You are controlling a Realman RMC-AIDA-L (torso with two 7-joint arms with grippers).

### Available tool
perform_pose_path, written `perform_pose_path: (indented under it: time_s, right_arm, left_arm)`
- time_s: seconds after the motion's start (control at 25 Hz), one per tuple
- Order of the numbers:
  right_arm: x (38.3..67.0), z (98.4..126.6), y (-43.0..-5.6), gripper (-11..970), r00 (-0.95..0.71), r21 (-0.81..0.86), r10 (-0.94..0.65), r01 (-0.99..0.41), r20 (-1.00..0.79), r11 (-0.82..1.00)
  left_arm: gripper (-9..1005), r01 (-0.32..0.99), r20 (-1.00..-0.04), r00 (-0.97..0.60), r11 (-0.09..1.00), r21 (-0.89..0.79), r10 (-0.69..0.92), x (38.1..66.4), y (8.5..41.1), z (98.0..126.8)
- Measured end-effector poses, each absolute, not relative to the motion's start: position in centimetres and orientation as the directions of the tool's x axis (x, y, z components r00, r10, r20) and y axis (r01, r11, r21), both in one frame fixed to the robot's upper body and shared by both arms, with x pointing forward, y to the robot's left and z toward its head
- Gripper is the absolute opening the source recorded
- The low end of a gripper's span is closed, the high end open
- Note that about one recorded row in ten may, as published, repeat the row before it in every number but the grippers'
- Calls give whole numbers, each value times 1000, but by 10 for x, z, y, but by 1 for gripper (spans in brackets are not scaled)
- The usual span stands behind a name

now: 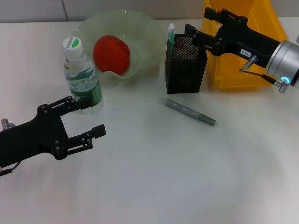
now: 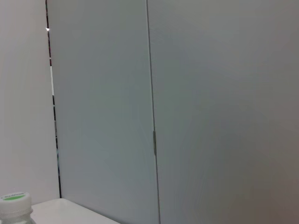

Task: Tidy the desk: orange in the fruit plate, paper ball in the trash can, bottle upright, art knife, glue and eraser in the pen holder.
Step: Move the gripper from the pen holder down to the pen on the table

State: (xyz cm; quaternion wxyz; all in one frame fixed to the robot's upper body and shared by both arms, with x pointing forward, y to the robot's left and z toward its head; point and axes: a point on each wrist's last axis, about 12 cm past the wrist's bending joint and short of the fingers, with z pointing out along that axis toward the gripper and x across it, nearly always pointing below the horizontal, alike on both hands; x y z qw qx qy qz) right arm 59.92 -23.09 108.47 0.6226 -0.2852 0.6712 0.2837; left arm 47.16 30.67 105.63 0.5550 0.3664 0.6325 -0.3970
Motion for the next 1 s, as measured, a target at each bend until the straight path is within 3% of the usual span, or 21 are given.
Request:
perform_pose_path:
  time_s: [0.32, 0.44, 0.64, 1.0]
  right_arm:
    - [584, 1098, -234, 757, -21, 62, 76, -804, -997, 591]
    - [571, 1119, -242, 756, 11, 48, 121, -879, -993, 475]
    - [563, 1128, -241, 756, -26, 36, 34, -939, -999, 341]
    - [565, 1126, -240, 755, -50, 49, 4, -933, -999, 356]
  left_arm:
    - [768, 905, -993, -114, 415, -94, 23, 472, 306, 1057]
    - [769, 905, -993, -114, 415, -94, 23, 472, 306, 1057]
    - [769, 905, -993, -113, 415, -92, 24, 472, 306, 1057]
    - [768, 906, -993, -113, 413, -93, 25, 473, 307, 1057]
